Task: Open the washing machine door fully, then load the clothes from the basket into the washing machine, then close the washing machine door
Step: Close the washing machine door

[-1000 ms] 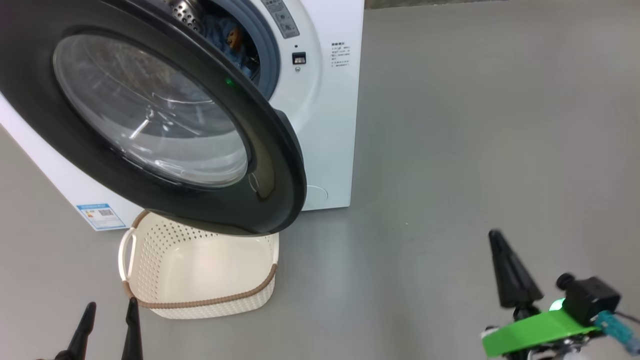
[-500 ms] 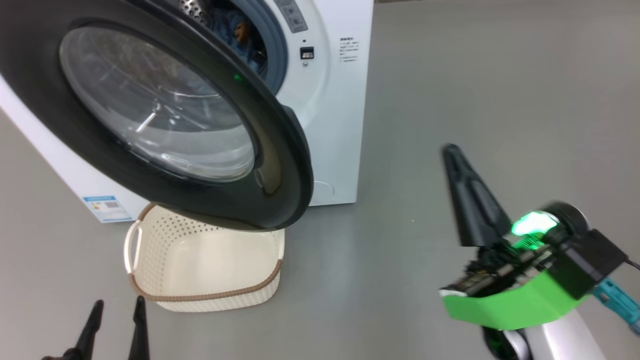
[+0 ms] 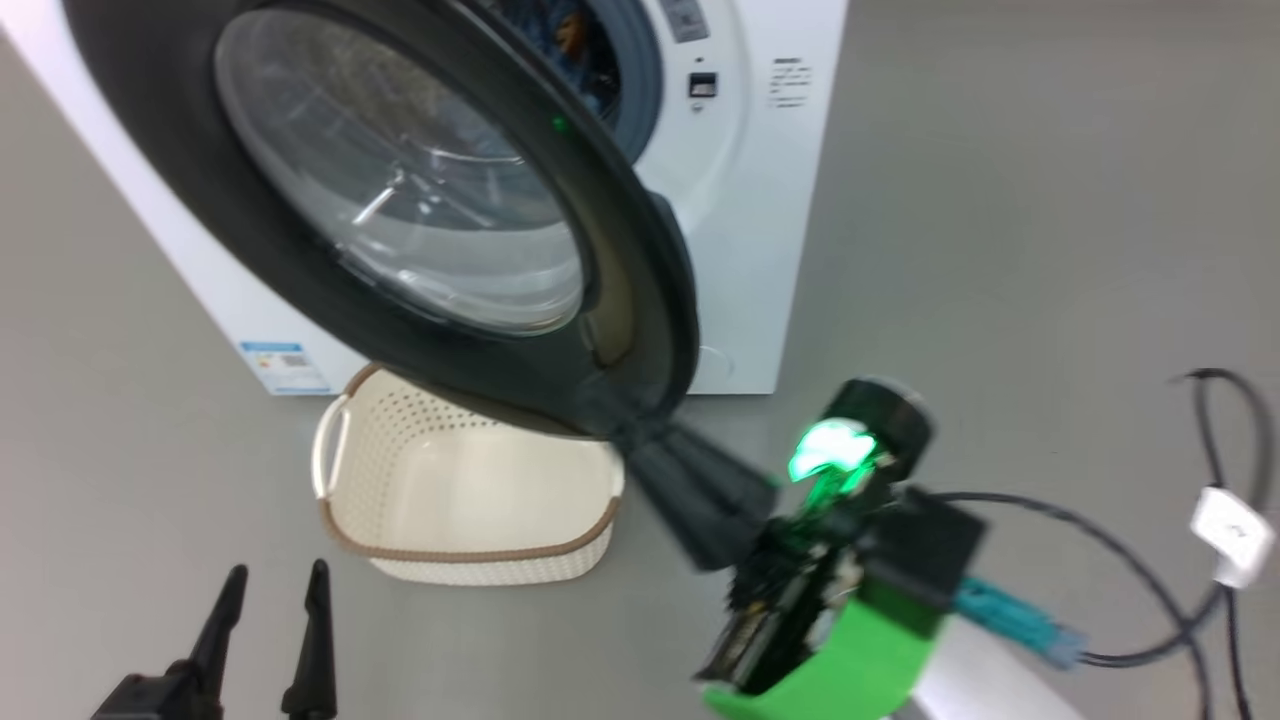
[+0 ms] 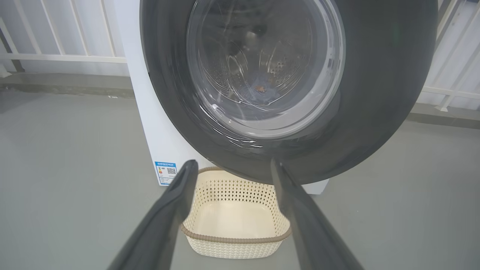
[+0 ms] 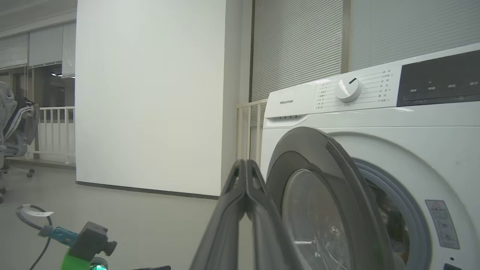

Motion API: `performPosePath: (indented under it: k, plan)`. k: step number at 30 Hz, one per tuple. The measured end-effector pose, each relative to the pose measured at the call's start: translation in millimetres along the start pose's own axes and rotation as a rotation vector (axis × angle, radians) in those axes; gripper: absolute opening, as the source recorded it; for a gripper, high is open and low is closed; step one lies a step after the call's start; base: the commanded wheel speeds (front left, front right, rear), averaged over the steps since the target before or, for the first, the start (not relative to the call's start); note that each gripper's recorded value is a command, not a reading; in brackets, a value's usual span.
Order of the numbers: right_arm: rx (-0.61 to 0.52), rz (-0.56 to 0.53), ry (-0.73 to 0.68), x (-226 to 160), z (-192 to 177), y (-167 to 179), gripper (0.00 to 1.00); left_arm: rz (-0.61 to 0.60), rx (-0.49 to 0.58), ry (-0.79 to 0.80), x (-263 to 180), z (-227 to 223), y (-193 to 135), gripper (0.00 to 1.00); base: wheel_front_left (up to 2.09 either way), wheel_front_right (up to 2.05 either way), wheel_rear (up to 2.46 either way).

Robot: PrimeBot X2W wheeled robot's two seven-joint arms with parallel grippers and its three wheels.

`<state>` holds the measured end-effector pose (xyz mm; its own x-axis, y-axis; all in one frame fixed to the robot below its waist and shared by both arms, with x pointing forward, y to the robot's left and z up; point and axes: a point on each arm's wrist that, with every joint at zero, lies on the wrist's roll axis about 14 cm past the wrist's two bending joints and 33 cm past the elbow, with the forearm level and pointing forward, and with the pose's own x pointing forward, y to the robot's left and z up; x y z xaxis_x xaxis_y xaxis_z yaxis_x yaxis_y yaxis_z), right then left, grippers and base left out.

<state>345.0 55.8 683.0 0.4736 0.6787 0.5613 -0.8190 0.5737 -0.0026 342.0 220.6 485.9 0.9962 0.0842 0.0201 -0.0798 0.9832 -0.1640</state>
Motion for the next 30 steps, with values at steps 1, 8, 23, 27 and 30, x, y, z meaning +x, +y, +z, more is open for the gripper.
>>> performPosePath:
  k: [1, 8, 23, 27, 30]
  plan:
    - [0.021, 0.021, 0.017, 1.6, -7.3, 5.9, 0.00, 0.002, -0.001, -0.001, 0.2, 0.2, 0.3, 1.00, 0.00, 0.00, 0.00]
    - [0.135, 0.151, 0.167, -0.8, -62.9, 44.9, 0.00, 0.022, 0.002, -0.002, 1.2, 1.4, 5.7, 1.00, 0.00, 0.00, 0.00]
    - [0.188, 0.050, 0.392, -20.8, -150.9, 1.9, 0.00, 0.038, 0.000, 0.027, 18.4, -8.4, 9.5, 1.00, 0.00, 0.00, 0.00]
    - [0.168, -0.016, 0.402, -22.1, -162.2, -25.7, 0.00, 0.030, 0.000, 0.040, 26.8, -13.2, 6.9, 1.00, 0.00, 0.00, 0.00]
    - [0.150, -0.042, 0.404, -22.7, -166.7, -38.8, 0.00, 0.026, -0.005, 0.044, 31.9, -15.5, 5.6, 1.00, 0.00, 0.00, 0.00]
